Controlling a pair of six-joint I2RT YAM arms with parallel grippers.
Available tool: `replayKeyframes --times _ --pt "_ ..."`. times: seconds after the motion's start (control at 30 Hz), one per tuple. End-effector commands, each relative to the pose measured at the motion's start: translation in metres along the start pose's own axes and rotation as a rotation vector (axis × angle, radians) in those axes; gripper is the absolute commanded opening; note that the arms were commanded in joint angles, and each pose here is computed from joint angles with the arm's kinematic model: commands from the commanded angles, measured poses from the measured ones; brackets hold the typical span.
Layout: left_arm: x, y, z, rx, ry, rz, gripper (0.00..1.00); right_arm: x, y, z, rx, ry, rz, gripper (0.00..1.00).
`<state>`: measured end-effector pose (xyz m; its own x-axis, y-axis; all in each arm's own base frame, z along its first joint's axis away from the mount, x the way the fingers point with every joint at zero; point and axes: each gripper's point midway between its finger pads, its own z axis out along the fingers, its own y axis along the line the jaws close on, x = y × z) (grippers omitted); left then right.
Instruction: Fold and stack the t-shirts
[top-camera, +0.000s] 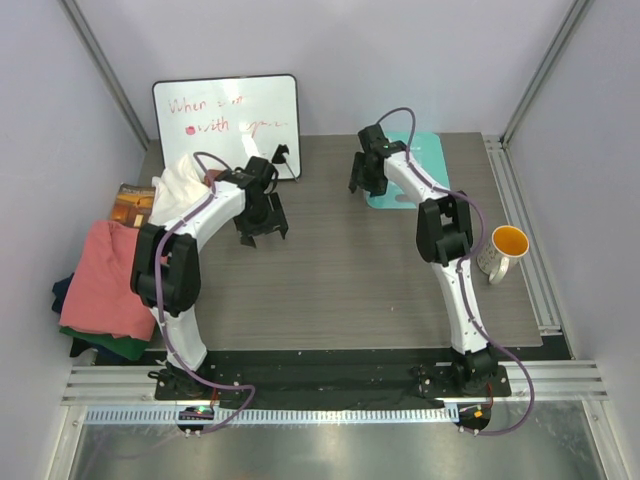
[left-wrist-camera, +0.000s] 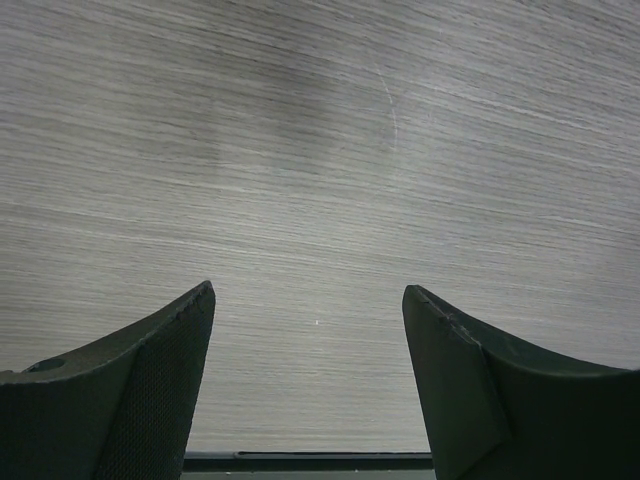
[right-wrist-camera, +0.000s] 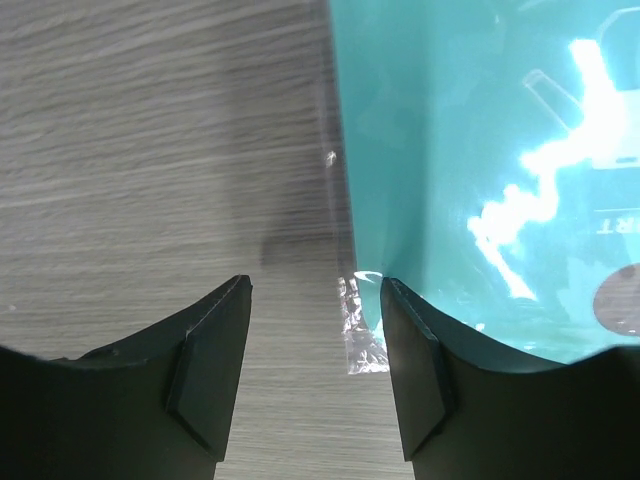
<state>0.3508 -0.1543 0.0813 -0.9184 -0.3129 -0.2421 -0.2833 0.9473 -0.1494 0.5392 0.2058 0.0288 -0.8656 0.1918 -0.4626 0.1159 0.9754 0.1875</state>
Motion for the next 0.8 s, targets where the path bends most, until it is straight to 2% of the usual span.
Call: replayKeyframes --times 0.0,0.2,0.47,0.57,0.77 --pt "-0.017 0.002 -0.022 0.026 -0.074 0.005 0.76 0.02 -0.087 0.02 0.174 0.121 0.078 0.61" --pt "-0.022 0.002 -0.021 0.046 -0.079 -0.017 0.77 -0.007 -0.116 0.009 0.183 0.086 0.142 0.61" --pt "-0.025 0.001 -0.016 0.062 -0.068 -0.021 0.77 -0.002 -0.121 -0.001 0.193 0.102 0.147 0.61" --pt "-0.024 0.001 -0.014 0.066 -0.063 -0.022 0.77 -0.014 -0.107 -0.015 0.123 0.062 0.159 0.61" --pt "-0.017 -0.001 -0.01 0.088 -0.026 -0.025 0.76 -0.063 -0.061 -0.043 -0.091 -0.054 0.132 0.61"
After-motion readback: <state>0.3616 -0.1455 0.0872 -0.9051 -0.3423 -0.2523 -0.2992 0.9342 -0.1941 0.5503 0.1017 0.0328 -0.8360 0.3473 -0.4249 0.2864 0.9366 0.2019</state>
